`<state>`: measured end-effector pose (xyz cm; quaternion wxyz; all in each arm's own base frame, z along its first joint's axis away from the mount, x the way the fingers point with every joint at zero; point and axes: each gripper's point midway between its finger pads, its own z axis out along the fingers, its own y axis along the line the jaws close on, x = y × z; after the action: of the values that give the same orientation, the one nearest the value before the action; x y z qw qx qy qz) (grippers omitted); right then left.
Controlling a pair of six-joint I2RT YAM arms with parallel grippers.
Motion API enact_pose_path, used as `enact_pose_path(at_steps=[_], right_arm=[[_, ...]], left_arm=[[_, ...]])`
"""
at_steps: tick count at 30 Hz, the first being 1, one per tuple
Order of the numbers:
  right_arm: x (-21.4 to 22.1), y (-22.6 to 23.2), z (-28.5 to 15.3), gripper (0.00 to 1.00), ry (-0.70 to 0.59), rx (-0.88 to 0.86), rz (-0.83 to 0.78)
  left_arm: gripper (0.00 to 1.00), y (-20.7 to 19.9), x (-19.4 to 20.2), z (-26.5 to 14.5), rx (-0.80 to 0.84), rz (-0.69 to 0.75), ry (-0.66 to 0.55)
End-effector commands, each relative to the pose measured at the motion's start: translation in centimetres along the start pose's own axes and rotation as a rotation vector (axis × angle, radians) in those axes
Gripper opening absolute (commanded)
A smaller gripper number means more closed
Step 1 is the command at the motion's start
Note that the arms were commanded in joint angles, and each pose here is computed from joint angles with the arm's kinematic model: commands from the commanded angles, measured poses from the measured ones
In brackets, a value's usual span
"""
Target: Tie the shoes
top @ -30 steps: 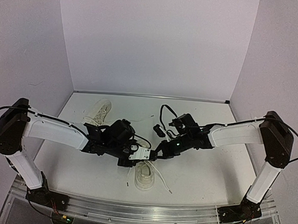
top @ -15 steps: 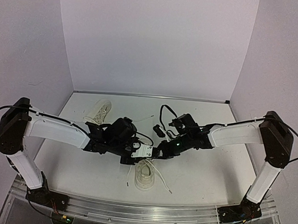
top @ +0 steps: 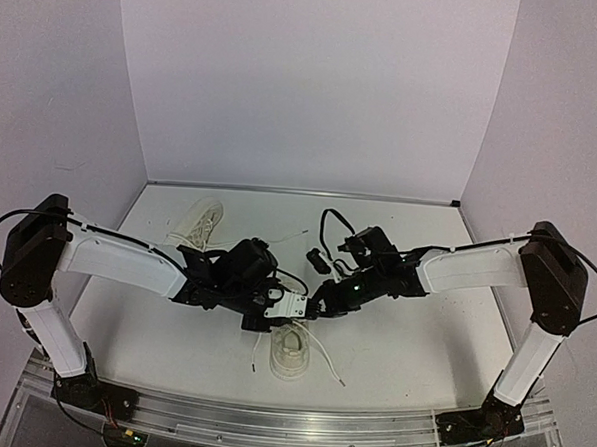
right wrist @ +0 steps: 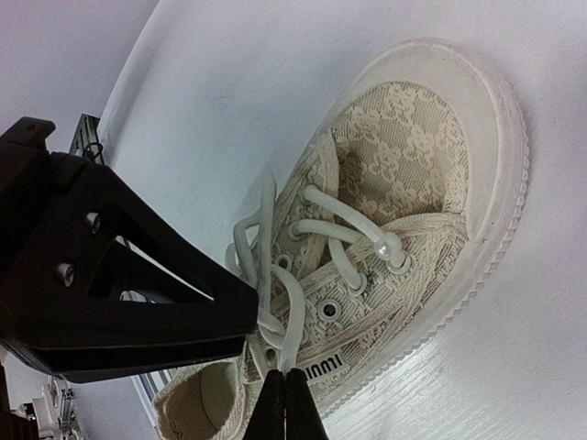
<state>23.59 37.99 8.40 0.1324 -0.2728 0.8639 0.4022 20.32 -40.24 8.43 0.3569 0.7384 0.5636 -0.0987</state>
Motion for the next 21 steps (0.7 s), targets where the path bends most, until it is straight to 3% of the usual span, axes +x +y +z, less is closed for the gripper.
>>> enact_pose_path(at_steps=[1,6,21], right_arm=[[-1.7,0.8,-0.1,0.00,-0.038,-0.024,-0.028],[-1.7,0.8,-0.1,0.00,-0.038,-0.024,-0.029],[-1.7,1.0,-0.2,0.00,-0.041,-0.027,-0.029]], left_arm=[[0.24,0.7,-2.0,-1.1,-0.007,-0.005,-0.065],[0.22,1.0,-2.7,-1.9,-0.016,-0.003,-0.090],[0.18,0.7,-0.6,-0.1,0.001,-0.008,-0.010]])
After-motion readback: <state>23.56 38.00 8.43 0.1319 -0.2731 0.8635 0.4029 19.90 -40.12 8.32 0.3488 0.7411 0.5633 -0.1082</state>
